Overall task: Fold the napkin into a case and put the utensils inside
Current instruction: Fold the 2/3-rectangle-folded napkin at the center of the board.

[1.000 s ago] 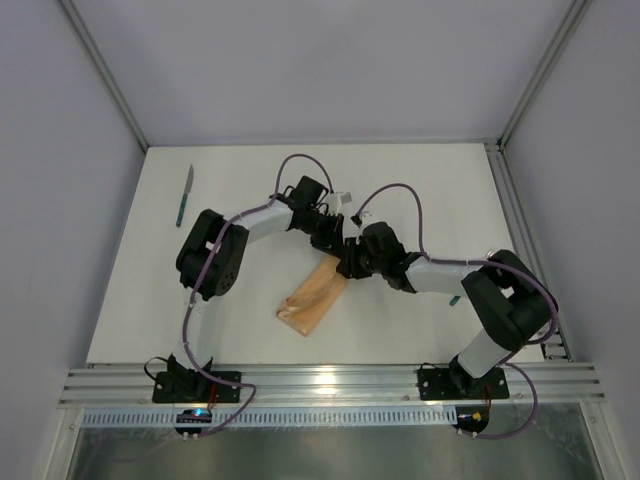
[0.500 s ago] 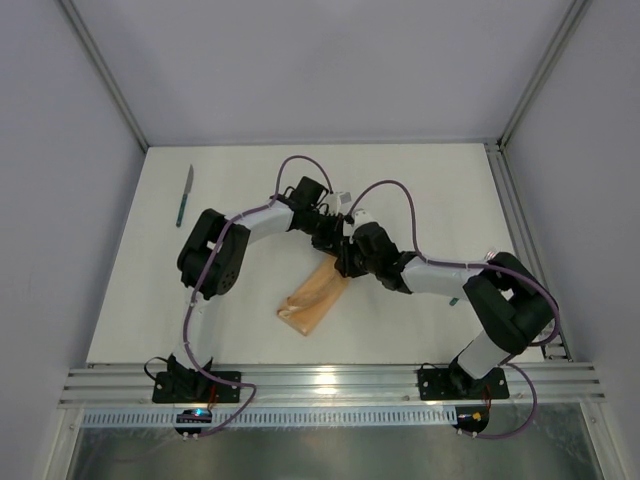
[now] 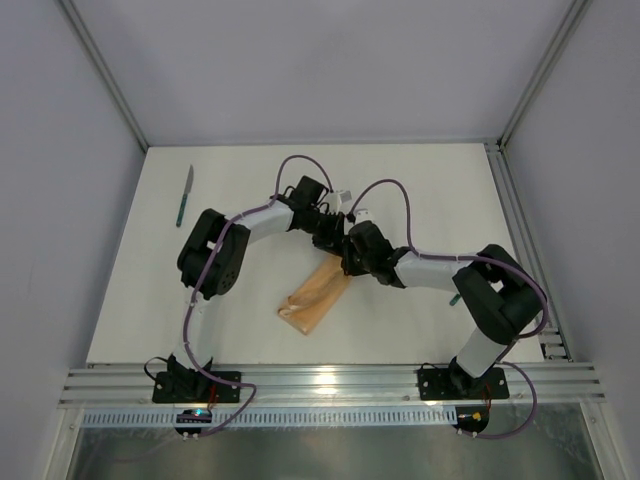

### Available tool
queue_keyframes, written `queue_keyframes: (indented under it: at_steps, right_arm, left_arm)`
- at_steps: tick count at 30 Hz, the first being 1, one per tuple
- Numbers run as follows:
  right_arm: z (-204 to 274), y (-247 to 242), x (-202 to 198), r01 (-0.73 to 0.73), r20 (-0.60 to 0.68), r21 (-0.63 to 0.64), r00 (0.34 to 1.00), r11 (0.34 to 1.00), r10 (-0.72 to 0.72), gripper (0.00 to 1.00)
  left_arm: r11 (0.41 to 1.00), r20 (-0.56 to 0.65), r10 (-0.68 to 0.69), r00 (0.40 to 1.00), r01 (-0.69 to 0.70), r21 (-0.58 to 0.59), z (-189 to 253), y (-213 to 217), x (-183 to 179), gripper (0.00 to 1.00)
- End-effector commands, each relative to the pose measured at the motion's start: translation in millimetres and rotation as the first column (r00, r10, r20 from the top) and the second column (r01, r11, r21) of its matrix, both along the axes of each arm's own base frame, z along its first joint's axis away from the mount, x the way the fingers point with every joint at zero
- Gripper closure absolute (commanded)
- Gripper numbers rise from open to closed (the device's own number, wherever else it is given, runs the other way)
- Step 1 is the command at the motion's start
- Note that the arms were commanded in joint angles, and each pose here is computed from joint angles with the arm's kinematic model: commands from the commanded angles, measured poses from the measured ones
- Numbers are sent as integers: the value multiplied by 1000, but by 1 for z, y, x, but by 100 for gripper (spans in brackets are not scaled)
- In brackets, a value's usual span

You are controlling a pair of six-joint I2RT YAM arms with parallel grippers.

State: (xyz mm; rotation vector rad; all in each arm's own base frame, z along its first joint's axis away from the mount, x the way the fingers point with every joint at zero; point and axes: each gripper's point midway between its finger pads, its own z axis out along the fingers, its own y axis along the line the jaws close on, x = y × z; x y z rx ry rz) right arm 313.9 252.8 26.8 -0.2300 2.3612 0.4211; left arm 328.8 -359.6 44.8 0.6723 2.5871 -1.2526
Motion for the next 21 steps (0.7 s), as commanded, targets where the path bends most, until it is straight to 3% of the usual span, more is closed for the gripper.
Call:
queue_keyframes:
  at_steps: [1,7,13,16,19,21]
  right_arm:
    - [4,1,21,67,8,12,998,998,-67,73]
    - [-11,-9,17,110,-53,37,993,993,-108,96]
    - [-19,-15,13,124,-99,89,988,988,-115,96]
    - [-22,-14,11,120,-115,104,987,987,-108,96]
    - [-27,-15,12,123,-129,94,985,988,-110,96]
    - [-30,-13,9,117,-146,100,984,988,-101,96]
  left_arm:
    - [999,-3,-12,1000,12,-49,6,-8,2,88]
    - [998,-10,-8,1000,8,-54,6,-9,2,85]
    - [998,11,-21,1000,21,-55,13,-8,2,67]
    - [998,37,-38,999,40,-48,25,-5,1,52]
    - [997,123,-60,991,65,-35,56,3,0,40]
    - [994,214,-104,971,106,0,72,13,-2,40]
